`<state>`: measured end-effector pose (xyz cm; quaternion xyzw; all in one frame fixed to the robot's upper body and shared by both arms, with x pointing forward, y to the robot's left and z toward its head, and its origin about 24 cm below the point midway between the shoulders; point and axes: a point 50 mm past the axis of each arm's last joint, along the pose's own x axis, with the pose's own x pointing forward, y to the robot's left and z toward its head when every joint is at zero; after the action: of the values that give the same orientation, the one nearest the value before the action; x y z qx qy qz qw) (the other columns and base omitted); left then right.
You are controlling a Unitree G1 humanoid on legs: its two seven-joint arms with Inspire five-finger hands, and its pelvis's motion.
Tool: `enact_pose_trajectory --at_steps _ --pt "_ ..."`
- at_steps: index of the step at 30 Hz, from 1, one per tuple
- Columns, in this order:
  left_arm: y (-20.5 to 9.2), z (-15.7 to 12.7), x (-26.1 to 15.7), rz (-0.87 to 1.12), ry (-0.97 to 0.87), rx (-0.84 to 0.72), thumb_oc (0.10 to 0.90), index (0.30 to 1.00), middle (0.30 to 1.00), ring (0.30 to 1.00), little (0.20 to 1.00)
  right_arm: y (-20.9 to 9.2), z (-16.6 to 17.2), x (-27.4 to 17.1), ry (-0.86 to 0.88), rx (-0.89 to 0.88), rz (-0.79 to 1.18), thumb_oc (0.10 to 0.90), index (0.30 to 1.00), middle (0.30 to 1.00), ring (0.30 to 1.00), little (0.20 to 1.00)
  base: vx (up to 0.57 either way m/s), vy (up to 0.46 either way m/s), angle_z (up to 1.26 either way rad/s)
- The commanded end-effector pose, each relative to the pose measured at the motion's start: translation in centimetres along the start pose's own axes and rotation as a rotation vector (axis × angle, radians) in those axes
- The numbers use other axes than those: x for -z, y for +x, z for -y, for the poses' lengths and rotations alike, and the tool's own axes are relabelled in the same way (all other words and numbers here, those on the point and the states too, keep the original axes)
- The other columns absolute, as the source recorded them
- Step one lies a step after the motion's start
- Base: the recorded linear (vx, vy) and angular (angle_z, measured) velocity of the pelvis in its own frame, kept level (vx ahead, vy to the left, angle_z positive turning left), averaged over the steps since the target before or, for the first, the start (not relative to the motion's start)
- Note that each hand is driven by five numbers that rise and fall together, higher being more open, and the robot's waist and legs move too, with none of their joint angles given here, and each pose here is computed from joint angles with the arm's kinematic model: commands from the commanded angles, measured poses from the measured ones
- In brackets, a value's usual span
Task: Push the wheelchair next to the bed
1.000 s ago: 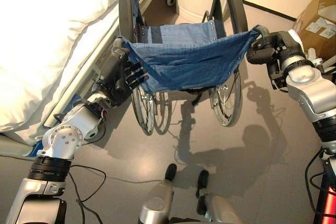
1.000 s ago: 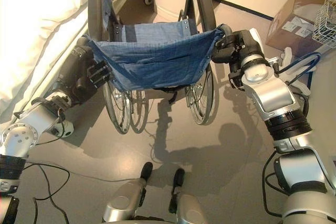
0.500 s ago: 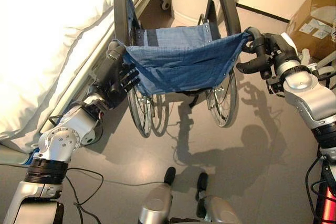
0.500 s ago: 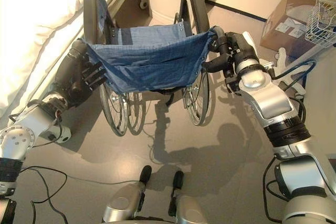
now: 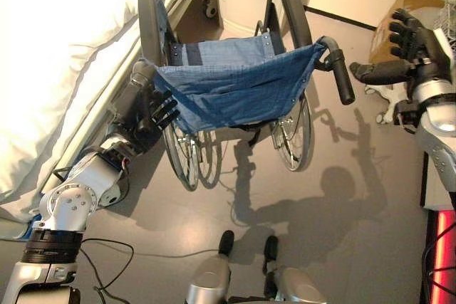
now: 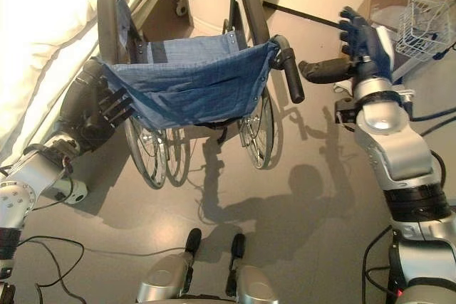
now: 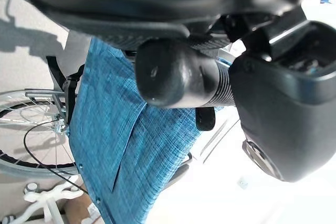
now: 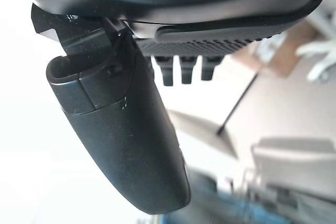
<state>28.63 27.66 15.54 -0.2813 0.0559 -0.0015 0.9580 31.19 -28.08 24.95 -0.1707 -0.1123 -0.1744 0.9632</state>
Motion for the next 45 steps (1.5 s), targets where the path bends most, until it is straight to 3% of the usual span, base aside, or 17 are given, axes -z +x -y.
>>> enact_pose_trajectory --at_steps 1,11,14,22,30,33,38,43,45 --pt "-3.8 -2.9 -9.1 0.429 0.008 -0.170 0.800 0.900 0.900 0.900 0.900 -0.8 3.5 -1.2 -0.063 0.134 0.119 0.800 0.900 0.900 0.900 0.900 0.00 0.000 0.00" --pt "-6.6 -5.2 -9.4 0.472 0.144 -0.331 0.800 0.900 0.900 0.900 0.900 -2.8 4.7 3.0 -0.039 0.171 -0.014 0.800 0.900 0.900 0.900 0.900 0.00 -0.005 -0.01" --pt "-7.8 -6.8 -9.7 0.453 0.325 -0.486 0.800 0.900 0.900 0.900 0.900 -3.3 5.0 4.4 -0.037 0.185 -0.081 0.800 0.900 0.900 0.900 0.900 0.00 -0.010 0.05" --pt "-9.9 -9.3 -10.6 0.350 0.641 -0.671 0.800 0.900 0.900 0.900 0.900 -4.8 5.8 7.8 -0.030 0.220 -0.213 0.800 0.900 0.900 0.900 0.900 0.00 -0.006 0.15" --pt "-11.0 -11.2 -9.3 0.255 0.694 -0.708 0.800 0.900 0.900 0.900 0.900 -6.8 6.1 12.0 0.002 0.281 -0.376 0.800 0.900 0.900 0.900 0.900 0.01 0.003 0.08" --pt "-10.7 -12.3 -3.3 0.115 0.584 -0.660 0.800 0.900 0.900 0.900 0.900 -10.5 6.6 17.0 -0.014 0.392 -0.546 0.800 0.900 0.900 0.900 0.900 -0.03 0.006 0.01" --pt "-10.5 -14.2 3.8 -0.083 0.479 -0.733 0.800 0.900 0.900 0.900 0.900 -15.7 5.5 23.0 -0.032 0.472 -0.806 0.800 0.900 0.900 0.900 0.900 -0.04 -0.006 0.01" --pt "-10.4 -16.1 13.9 -0.332 0.322 -0.848 0.800 0.900 0.900 0.900 0.900 -22.6 1.7 28.9 0.087 0.539 -1.149 0.800 0.900 0.900 0.900 0.900 -0.01 -0.002 -0.03" --pt "-10.5 -15.8 17.3 -0.404 0.422 -0.850 0.800 0.900 0.900 0.900 0.900 -25.4 -0.5 30.5 0.089 0.482 -1.292 0.800 0.900 0.900 0.900 0.900 0.00 0.008 -0.04"
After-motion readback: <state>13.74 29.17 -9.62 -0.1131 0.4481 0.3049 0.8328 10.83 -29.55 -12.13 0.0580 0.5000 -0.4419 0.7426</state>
